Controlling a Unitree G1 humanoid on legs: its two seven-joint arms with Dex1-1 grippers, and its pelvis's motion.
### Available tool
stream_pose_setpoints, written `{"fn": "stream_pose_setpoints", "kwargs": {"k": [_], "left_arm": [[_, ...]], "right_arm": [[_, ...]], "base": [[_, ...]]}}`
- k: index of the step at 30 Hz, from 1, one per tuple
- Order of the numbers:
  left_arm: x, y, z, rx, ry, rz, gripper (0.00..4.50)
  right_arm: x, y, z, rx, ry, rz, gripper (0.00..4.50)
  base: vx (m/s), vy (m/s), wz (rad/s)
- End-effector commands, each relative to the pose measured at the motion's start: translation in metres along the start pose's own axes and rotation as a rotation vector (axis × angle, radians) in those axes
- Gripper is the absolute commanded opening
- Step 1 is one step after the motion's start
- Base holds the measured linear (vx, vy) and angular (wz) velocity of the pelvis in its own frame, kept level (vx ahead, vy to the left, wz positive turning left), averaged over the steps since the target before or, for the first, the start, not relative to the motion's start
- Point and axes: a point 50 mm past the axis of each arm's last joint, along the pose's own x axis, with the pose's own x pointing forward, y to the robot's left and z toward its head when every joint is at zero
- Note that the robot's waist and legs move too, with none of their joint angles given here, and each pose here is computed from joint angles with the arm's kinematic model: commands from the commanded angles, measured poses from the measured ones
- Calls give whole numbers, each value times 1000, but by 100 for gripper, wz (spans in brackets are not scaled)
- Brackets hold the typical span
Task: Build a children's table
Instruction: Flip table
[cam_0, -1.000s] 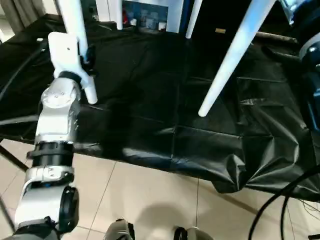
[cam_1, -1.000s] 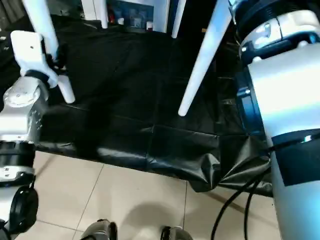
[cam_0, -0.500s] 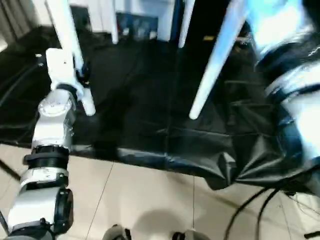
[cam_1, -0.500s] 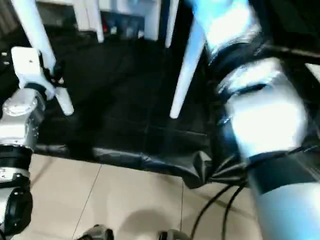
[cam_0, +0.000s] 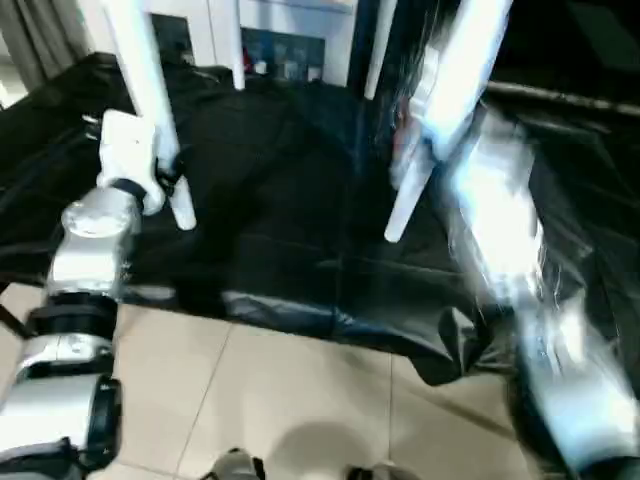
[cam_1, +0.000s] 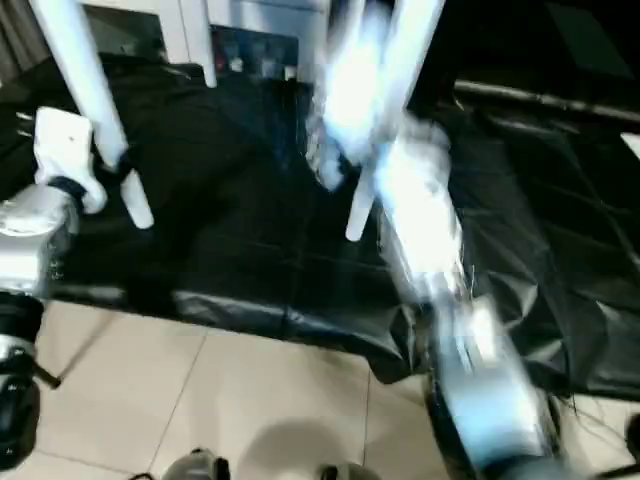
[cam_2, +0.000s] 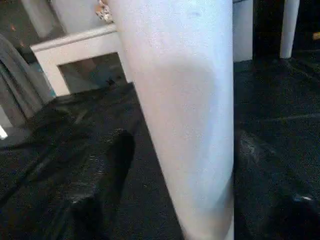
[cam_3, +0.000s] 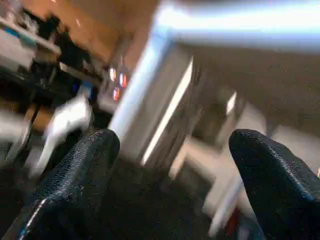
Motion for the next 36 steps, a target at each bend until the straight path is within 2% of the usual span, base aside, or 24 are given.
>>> {"fn": "stream_pose_setpoints", "kwargs": {"k": [1, 3, 6, 8, 9, 13, 15, 17, 20, 22, 23, 24, 25, 28, 31, 33, 36], "left_arm": [[-6, 7, -1, -8, -13, 18, 350], [-15, 11, -6, -7, -33, 38, 364], [-28, 13, -14, -62, -37, 64, 363], [-32, 16, -19, -56, -32, 86, 363], [-37, 25, -31, -19, 13, 149, 363], [-42, 39, -37, 35, 48, 241, 363], [-45, 43, -36, -4, 45, 284, 363], [-49, 42, -35, -25, 33, 270, 363], [-63, 23, -30, -141, -40, 148, 363], [-73, 2, -28, -249, -71, 71, 363], [-78, -9, -27, -267, -78, 50, 363], [-83, -29, -26, -274, -81, -1, 363], [-84, -32, -26, -273, -79, -6, 363], [-92, -58, -36, -260, -48, 69, 363], [-103, -68, -43, -242, -25, 75, 363], [-108, -69, -45, -238, -32, 95, 363], [-113, -74, -44, -220, -23, 75, 363]], "right_arm": [[-8, 0, 5, 23, 18, -13, 391], [-33, 8, -3, 63, 108, -39, 391], [-53, 14, -5, 109, 163, -89, 391], [-59, 15, -5, 125, 181, -112, 391], [-69, 19, -4, 149, 220, -142, 391], [-76, 26, -4, 163, 272, -157, 391], [-79, 28, -3, 178, 292, -165, 391], [-82, 29, -5, 186, 310, -177, 391], [-93, 32, -9, 227, 383, -238, 391], [-103, 32, -20, 306, 484, -348, 391], [-110, 30, -27, 327, 537, -430, 391], [-118, 28, -34, 367, 571, -548, 391], [-119, 28, -35, 374, 574, -562, 391], [-134, 20, -46, 317, 634, -749, 391], [-134, 18, -47, 246, 661, -770, 391], [-133, 17, -48, 196, 673, -763, 391], [-130, 20, -50, 184, 685, -718, 391]], "base": [[0, 0, 0], [0, 0, 0], [0, 0, 0], [0, 0, 0], [0, 0, 0], [0, 0, 0], [0, 0, 0], [0, 0, 0], [0, 0, 0], [0, 0, 0], [0, 0, 0], [0, 0, 0], [0, 0, 0], [0, 0, 0], [0, 0, 0], [0, 0, 0], [0, 0, 0]]}}
